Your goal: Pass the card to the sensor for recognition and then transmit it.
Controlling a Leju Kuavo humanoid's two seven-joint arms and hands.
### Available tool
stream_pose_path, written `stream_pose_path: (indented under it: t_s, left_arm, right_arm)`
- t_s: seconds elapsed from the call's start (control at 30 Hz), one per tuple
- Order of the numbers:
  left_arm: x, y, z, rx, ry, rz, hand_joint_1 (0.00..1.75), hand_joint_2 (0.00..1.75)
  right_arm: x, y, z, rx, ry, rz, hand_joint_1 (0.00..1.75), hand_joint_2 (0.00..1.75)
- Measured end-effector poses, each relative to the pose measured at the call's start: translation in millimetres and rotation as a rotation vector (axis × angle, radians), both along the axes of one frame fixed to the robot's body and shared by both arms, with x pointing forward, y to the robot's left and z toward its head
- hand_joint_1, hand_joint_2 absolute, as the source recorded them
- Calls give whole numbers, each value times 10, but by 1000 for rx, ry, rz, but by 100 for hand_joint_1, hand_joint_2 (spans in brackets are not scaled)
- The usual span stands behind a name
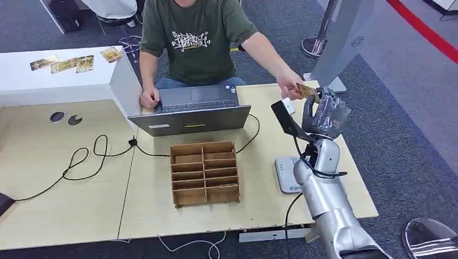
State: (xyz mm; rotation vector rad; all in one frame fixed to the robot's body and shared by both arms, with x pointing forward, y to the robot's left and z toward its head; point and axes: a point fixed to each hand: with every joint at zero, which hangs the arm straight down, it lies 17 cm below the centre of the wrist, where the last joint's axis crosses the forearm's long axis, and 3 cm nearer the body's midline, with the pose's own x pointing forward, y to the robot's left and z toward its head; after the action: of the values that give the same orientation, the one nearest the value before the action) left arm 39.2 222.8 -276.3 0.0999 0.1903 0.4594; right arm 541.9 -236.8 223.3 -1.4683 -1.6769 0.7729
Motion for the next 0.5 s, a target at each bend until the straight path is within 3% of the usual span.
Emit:
stream_pose_path:
  t_s: [0.13, 0.23, 0.43, 0.5]
  left_arm:
    - [0, -3, 0, -1, 1, 5, 0, 0]
    - [-1, -4, 0, -1, 1, 8, 0, 0]
    - [3, -2, 0, -1, 0, 9, 0, 0]
    - [4, -6, 1, -2, 1, 17, 0, 0]
  right_arm:
    - [7, -27, -26, 44, 7, 16, 175, 175]
    - [25, -116, -144, 175, 35, 41, 175, 175]
    - [33, -169, -280, 220, 66, 39, 175, 175]
    - [67, -223, -383, 354, 99, 50, 175, 175]
